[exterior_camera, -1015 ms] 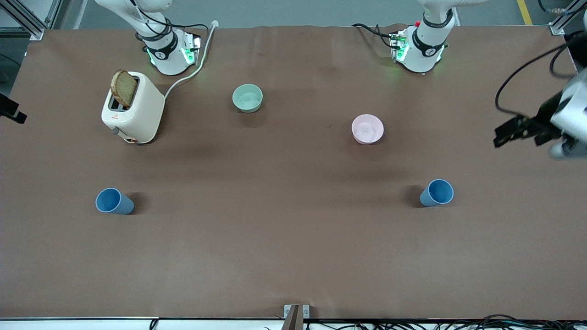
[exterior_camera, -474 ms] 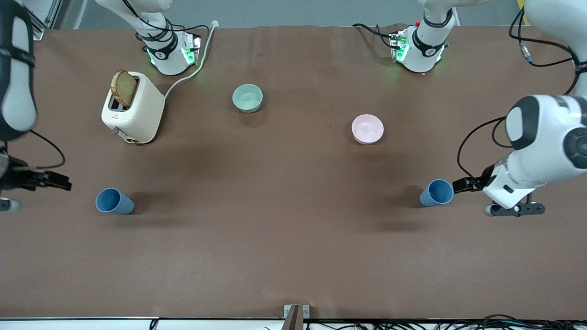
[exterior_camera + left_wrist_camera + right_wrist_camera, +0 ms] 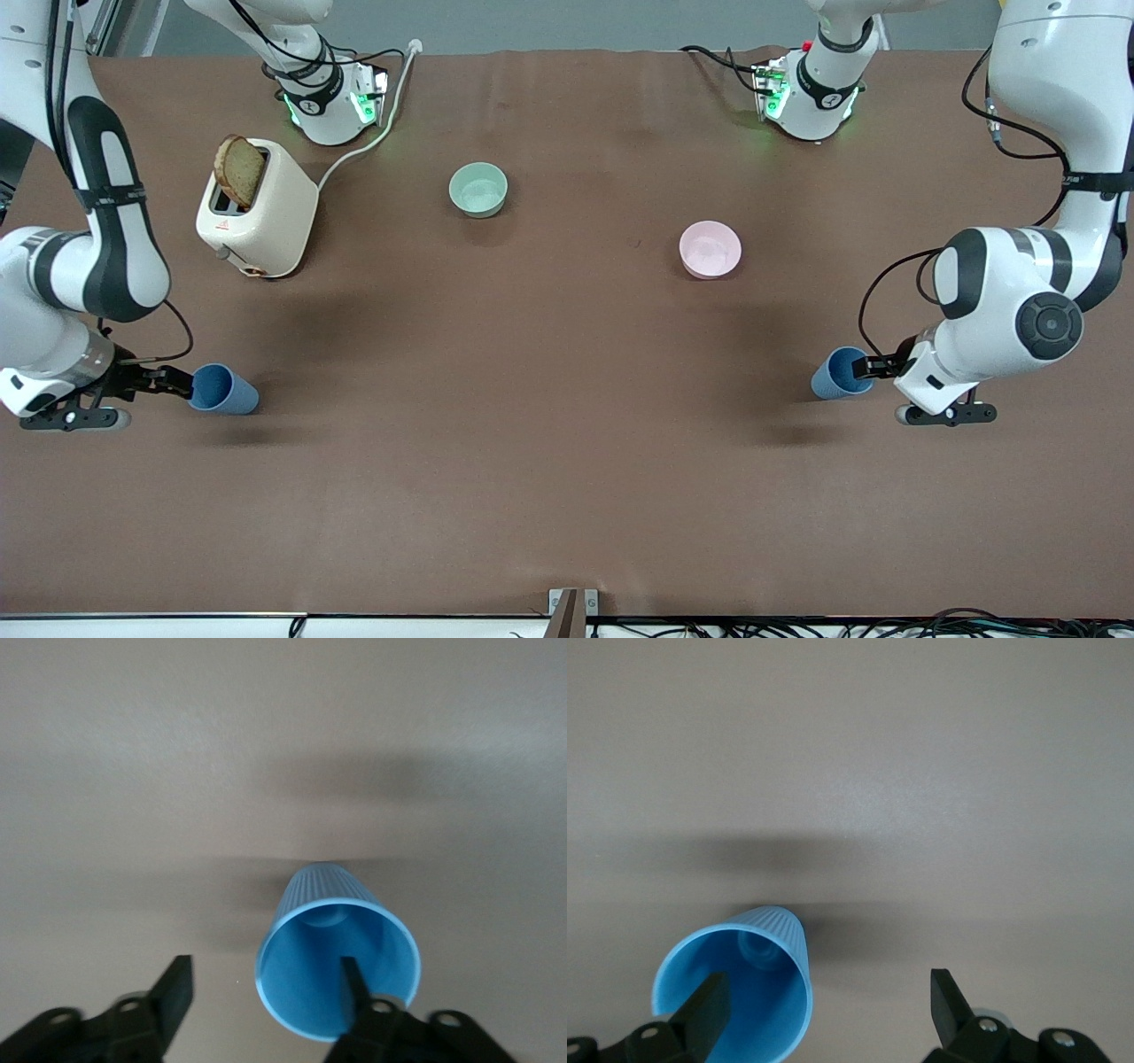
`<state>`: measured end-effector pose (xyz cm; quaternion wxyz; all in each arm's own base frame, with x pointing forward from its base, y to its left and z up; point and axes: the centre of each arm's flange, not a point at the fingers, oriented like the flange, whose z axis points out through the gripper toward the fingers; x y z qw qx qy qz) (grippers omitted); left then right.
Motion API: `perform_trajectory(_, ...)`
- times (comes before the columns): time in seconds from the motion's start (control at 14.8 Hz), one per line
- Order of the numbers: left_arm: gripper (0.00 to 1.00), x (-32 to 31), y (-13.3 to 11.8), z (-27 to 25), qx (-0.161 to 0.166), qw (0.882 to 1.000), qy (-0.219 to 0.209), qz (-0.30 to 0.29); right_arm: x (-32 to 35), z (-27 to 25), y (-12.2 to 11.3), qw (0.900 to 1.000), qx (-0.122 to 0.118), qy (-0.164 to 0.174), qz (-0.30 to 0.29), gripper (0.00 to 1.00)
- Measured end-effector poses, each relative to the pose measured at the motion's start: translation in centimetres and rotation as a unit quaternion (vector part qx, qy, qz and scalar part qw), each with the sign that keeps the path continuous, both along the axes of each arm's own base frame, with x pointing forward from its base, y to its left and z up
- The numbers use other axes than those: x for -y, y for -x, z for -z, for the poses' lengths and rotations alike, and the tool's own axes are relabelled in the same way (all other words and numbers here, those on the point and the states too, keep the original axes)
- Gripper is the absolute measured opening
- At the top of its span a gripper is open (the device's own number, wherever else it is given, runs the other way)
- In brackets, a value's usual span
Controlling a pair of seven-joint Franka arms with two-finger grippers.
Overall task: Stack blue cups with both arms
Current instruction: 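Grasp one blue cup with the right gripper while the left gripper grasps the other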
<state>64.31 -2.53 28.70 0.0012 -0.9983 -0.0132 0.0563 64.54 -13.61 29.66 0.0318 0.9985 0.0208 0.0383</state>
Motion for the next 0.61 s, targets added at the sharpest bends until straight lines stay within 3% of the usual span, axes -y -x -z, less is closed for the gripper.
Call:
perform_trajectory(0.14,0.63,0.0,0.1,1.4,-0.011,1.0,0.001,0.0,-0.1,1.0,0.1,1.0,0.001,0.0,-0.001,1.0)
perform_trajectory(0.34,0.36,0.0,0.2,2.8,-0.019,1.0,0.002,0.0,-1.0,2.9,0.0,1.0,-0.001,-0.002,-0.006,0.95)
perform_trajectory(0.41,0.22,0.0,0.2,2.9,-0.019,1.0,0.002,0.001,-1.2,3.7,0.0,1.0,-0.005,-0.003,-0.007,0.94)
perform_trajectory(0.54,0.04,0.1,-0.1,2.6,-0.014,1.0,0.003,0.004,-1.3,4.9,0.1,1.0,-0.013,-0.004,-0.008,0.78)
perform_trajectory(0.61,0.05,0.3,-0.3,2.1,-0.01,1.0,0.003,0.005,-1.3,5.3,0.2,1.0,-0.016,-0.004,-0.008,0.67)
